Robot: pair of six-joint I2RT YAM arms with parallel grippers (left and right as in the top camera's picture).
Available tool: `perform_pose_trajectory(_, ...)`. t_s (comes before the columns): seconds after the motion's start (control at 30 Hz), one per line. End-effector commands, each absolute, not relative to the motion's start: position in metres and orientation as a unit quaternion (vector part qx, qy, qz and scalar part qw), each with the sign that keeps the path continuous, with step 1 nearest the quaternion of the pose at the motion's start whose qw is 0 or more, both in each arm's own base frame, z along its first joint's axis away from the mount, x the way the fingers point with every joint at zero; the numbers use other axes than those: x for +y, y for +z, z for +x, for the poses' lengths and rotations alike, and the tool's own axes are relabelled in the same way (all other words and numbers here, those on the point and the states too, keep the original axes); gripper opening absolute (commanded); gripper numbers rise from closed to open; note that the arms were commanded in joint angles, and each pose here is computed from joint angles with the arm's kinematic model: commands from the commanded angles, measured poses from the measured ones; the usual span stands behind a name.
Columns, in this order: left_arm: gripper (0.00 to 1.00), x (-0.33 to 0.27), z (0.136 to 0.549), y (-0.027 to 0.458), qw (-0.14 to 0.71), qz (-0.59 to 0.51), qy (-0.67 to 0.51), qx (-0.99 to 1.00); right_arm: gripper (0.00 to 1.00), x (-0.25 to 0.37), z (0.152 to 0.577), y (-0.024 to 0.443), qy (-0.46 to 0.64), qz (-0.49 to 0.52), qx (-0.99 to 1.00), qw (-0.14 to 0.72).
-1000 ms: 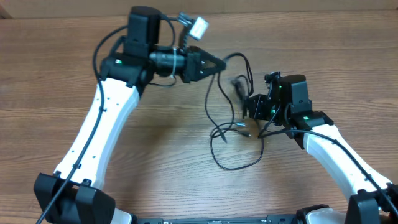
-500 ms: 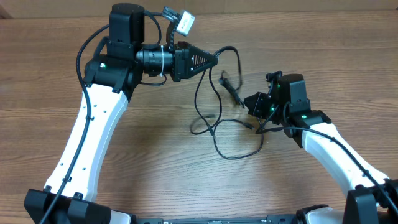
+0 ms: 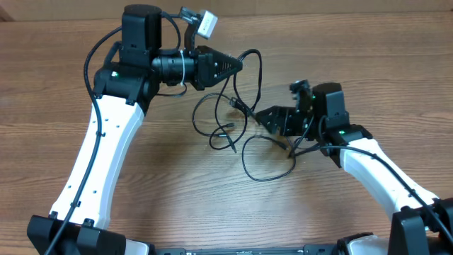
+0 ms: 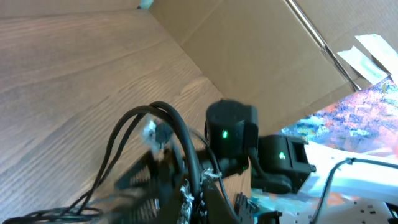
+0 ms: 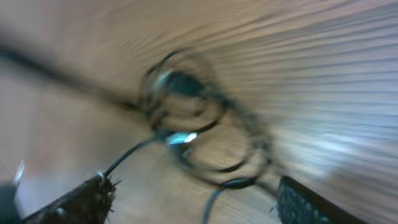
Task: Untangle cables
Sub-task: 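Lift the cables and pull grippers apart to spread the tangle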
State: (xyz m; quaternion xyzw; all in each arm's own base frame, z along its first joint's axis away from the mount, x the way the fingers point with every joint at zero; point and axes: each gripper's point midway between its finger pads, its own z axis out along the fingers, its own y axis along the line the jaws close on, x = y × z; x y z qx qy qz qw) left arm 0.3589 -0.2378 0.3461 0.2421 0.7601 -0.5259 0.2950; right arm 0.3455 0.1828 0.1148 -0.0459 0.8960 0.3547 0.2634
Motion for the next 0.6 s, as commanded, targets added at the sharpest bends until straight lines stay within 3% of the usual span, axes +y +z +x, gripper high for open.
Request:
perform_pose_trajectory(0.0,0.04,-0.249,0.349,0.370,0.308,0.254,-0.539,0.742,0.84,0.212,0.330,0.125,0.372,-0.164,0.871,0.275)
perform_pose_trajectory(0.1,0.04,-0.255,0.346,0.381,0.311,0.254,-0.551,0.732,0.87,0.199,0.344,0.112,0.290,-0.146,0.895,0.305)
perform_pose_trajectory(0.23,0.04,-0.255,0.341,0.388,0.314,0.260,-0.556,0.724,0.80,0.179,0.363,0.109,0.218,-0.119,0.907,0.340)
perform_pose_trajectory(0.4,0.04,-0.254,0.340,0.390,0.316,0.261,-0.556,0.723,0.69,0.174,0.371,0.112,0.202,-0.111,0.904,0.359)
perform_pose_trajectory(0.57,0.04,-0.254,0.340,0.391,0.312,0.255,-0.559,0.725,0.68,0.174,0.375,0.114,0.198,-0.110,0.901,0.369)
